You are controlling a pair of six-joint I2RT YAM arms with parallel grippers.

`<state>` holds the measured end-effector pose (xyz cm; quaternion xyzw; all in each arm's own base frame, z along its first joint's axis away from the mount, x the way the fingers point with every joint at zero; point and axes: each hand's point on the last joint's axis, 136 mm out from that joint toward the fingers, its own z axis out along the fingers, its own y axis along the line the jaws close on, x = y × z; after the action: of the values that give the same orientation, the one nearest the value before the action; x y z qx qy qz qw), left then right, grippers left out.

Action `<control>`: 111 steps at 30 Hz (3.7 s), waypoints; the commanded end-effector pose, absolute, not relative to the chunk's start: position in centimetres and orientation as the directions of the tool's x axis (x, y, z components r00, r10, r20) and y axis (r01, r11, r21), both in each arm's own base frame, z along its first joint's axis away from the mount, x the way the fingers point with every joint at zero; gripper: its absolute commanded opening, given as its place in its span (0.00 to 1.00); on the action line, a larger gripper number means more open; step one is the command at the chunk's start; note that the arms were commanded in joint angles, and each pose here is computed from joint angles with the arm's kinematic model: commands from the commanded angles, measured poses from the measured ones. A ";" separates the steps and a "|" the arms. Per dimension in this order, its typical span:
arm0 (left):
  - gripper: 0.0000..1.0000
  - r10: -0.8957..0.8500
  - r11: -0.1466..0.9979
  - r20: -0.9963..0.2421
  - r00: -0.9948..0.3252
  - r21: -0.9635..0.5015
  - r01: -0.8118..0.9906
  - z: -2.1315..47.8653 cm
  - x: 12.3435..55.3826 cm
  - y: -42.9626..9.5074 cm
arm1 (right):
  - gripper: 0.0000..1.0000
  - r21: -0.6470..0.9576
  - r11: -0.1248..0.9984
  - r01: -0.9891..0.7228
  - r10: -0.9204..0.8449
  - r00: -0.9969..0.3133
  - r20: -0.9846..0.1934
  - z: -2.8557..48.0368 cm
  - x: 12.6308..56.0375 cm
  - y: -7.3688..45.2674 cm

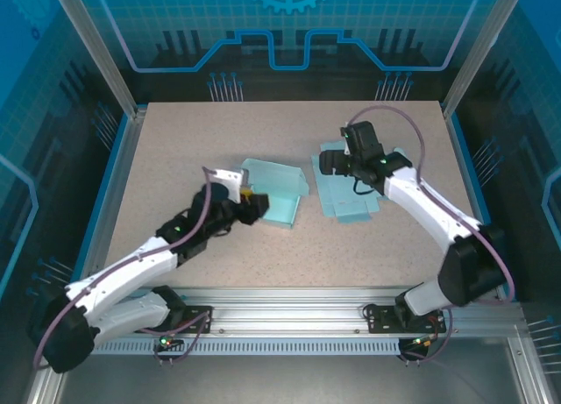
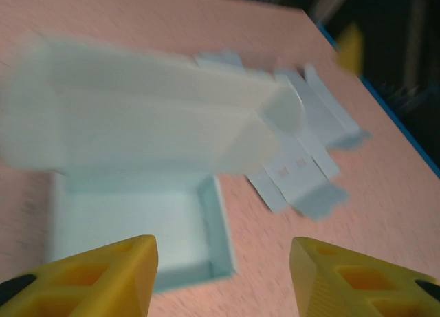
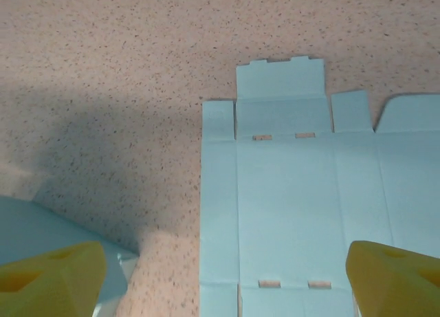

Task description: Fold the paper box

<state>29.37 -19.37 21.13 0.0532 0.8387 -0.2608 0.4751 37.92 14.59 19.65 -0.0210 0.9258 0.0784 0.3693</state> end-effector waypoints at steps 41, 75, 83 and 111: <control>0.67 0.370 0.739 -0.743 -0.558 -0.129 0.662 13.4 41.2 -14.3 | 0.60 0.124 0.928 -0.353 -0.197 -0.742 -0.641 15.0 34.5 25.4; 0.13 0.214 0.916 -0.749 -0.627 -0.069 0.395 14.3 42.4 -17.5 | 0.00 -0.026 0.975 -0.219 -0.176 -0.700 -0.692 14.4 38.2 25.7; 0.12 -0.094 0.932 -0.793 -0.602 -0.283 0.227 16.6 43.2 -18.1 | 0.00 0.019 0.984 -0.175 -0.102 -0.650 -0.753 15.3 40.7 27.4; 0.18 -0.392 0.891 -0.696 -0.601 -0.449 -0.061 11.8 42.0 -18.7 | 0.00 0.089 0.988 -0.128 -0.018 -0.664 -0.747 11.3 40.3 30.3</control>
<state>42.48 -16.15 11.81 -0.1348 0.8787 -0.1483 0.4334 41.84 27.26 12.87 -0.0168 0.9064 0.0331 0.4207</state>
